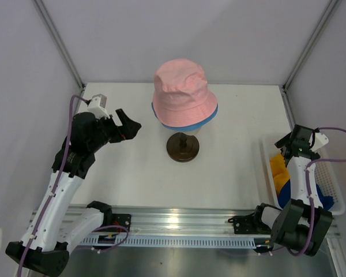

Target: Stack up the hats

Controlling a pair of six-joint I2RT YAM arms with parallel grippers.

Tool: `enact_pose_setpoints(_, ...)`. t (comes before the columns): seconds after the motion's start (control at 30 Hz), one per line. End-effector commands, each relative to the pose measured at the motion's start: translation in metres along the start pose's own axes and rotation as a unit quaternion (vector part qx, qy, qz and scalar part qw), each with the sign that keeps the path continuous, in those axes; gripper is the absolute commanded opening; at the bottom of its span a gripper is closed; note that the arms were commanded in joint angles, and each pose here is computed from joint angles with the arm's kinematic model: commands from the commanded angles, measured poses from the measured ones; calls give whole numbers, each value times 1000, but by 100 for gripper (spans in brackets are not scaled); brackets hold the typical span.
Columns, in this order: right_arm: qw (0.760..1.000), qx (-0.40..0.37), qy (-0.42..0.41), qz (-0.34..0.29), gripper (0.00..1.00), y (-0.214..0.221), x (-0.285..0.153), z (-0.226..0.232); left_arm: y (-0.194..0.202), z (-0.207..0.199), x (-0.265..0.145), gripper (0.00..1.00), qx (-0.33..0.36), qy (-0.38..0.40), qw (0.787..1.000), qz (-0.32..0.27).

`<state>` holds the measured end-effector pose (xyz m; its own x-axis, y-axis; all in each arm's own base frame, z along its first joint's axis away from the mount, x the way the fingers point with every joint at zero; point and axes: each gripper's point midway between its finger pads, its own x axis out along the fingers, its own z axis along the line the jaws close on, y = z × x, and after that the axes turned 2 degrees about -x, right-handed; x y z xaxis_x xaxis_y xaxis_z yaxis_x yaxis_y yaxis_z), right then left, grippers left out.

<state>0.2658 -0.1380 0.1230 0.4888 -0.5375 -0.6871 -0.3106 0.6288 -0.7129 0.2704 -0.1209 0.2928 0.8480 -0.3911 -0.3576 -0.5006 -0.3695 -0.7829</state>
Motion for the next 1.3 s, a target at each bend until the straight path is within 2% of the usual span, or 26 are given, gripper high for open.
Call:
enact_pose_setpoints(0.0, 1000, -2, -23, -9, 91, -2, 10, 9, -17, -3, -14, 100, 32, -4, 999, -32)
enact_pose_setpoints(0.17, 998, -33, 25, 45, 90, 30, 29, -13, -22, 1, -22, 99, 46, -13, 997, -53)
enact_pose_setpoints(0.3, 999, -43, 23, 25, 89, 34, 38, -18, -29, -1, -30, 100, 51, -8, 996, -78)
enact_pose_setpoints(0.47, 1000, -28, 10, -7, 75, 17, 44, -11, -27, -5, -30, 99, 51, 13, 996, -78)
enact_pose_setpoints(0.57, 999, -30, 16, -26, 72, 7, 53, -9, -25, -5, -29, 99, 53, 16, 996, -75)
enact_pose_setpoints(0.67, 999, -32, 25, -25, 72, 7, 69, -7, -24, -7, -29, 99, 54, 22, 996, -72)
enact_pose_setpoints(0.77, 999, -37, 26, -14, 67, 13, 83, -3, -24, -8, -29, 99, 55, 24, 996, -72)
enact_pose_setpoints(0.8, 999, -38, 28, -9, 64, 16, 88, -2, -24, -7, -28, 100, 54, 23, 996, -71)
enact_pose_setpoints(0.9, 999, -35, 17, -12, 38, 14, 92, 3, -25, -6, -29, 100, 53, 23, 996, -72)
enact_pose_setpoints(0.93, 999, -30, 11, -13, 11, 12, 89, 6, -25, -6, -28, 100, 53, 22, 996, -72)
enact_pose_setpoints(0.97, 999, -28, 11, -12, 0, 9, 86, 6, -24, -5, -28, 99, 53, 21, 996, -71)
enact_pose_setpoints(1.13, 998, -7, -16, -67, 0, -32, 48, 15, -25, -5, -27, 100, 50, 26, 996, -71)
enact_pose_setpoints(1.27, 980, 37, -87, -173, 0, -93, -26, 27, -24, -4, -24, 99, 50, 24, 996, -68)
